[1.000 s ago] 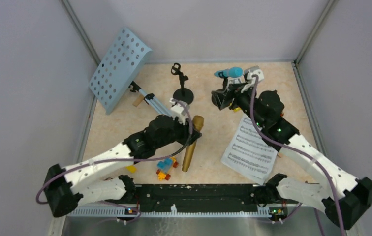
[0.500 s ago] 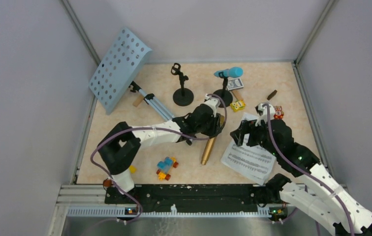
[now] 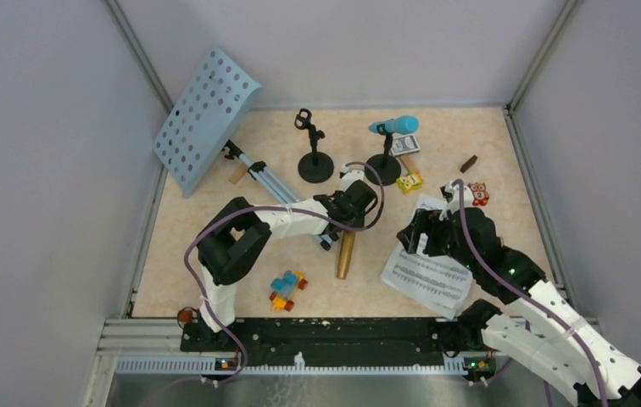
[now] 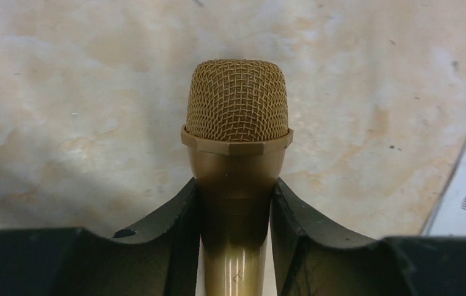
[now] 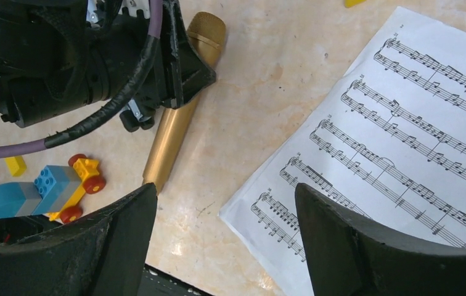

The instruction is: Pack up the instrument practice props

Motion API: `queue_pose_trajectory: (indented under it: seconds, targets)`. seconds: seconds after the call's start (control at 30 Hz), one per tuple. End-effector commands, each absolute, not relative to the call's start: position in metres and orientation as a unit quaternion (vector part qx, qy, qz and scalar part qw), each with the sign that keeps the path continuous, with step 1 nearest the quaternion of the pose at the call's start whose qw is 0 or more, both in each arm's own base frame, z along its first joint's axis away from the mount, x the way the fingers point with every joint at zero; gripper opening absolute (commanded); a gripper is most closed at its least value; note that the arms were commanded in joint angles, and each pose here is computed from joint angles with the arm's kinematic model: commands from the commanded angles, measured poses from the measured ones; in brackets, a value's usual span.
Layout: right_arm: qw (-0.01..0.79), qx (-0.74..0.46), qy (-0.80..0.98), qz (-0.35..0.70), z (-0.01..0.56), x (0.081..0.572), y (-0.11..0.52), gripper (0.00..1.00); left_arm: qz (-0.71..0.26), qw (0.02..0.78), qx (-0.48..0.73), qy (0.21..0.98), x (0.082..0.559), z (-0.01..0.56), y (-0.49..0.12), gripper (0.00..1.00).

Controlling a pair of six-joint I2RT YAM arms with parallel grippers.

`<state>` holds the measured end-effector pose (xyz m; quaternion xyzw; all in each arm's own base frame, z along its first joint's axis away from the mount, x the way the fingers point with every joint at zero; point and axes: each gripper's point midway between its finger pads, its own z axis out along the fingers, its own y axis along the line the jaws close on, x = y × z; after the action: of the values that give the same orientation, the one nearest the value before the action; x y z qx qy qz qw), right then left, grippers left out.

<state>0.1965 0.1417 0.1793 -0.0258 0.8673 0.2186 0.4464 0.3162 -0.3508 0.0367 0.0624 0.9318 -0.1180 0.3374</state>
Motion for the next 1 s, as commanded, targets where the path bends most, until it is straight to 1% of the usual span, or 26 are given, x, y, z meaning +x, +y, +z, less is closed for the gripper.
queue_pose_trajectory:
  seconds: [0.0,0.13,0.2,0.33,0.47,0.6,0.7,0.83,0.9,0.97]
  targets:
    - [0.456,0.000,0.860,0.227,0.181,0.206,0.146,0.80,-0.081,0.355,0.020,0.931,0.327,0.040,-0.329,0.46]
    - [0.474,0.013,0.851,0.227,0.178,0.215,0.146,0.80,-0.069,0.359,0.014,0.931,0.327,0.041,-0.318,0.67]
    - [0.483,0.011,0.845,0.230,0.177,0.219,0.148,0.80,-0.068,0.359,0.009,0.931,0.327,0.041,-0.312,0.76]
    - [0.503,0.003,0.831,0.237,0.173,0.226,0.152,0.81,-0.070,0.362,0.005,0.929,0.328,0.042,-0.303,0.85]
    - [0.551,-0.012,0.795,0.254,0.186,0.237,0.158,0.81,-0.091,0.385,0.019,0.918,0.332,0.060,-0.307,0.90]
    - [0.628,-0.038,0.734,0.256,0.210,0.253,0.162,0.81,-0.108,0.397,0.038,0.911,0.335,0.083,-0.314,0.98]
    - [0.664,-0.062,0.706,0.237,0.224,0.268,0.165,0.82,-0.131,0.407,0.050,0.903,0.334,0.104,-0.319,0.99]
    - [0.685,-0.105,0.695,0.190,0.227,0.297,0.170,0.85,-0.158,0.422,0.054,0.891,0.325,0.131,-0.315,0.99]
    - [0.697,-0.112,0.684,0.184,0.230,0.314,0.170,0.85,-0.192,0.425,0.063,0.882,0.314,0.144,-0.315,0.99]
    - [0.718,-0.120,0.658,0.192,0.238,0.329,0.171,0.85,-0.253,0.427,0.084,0.864,0.295,0.163,-0.321,0.99]
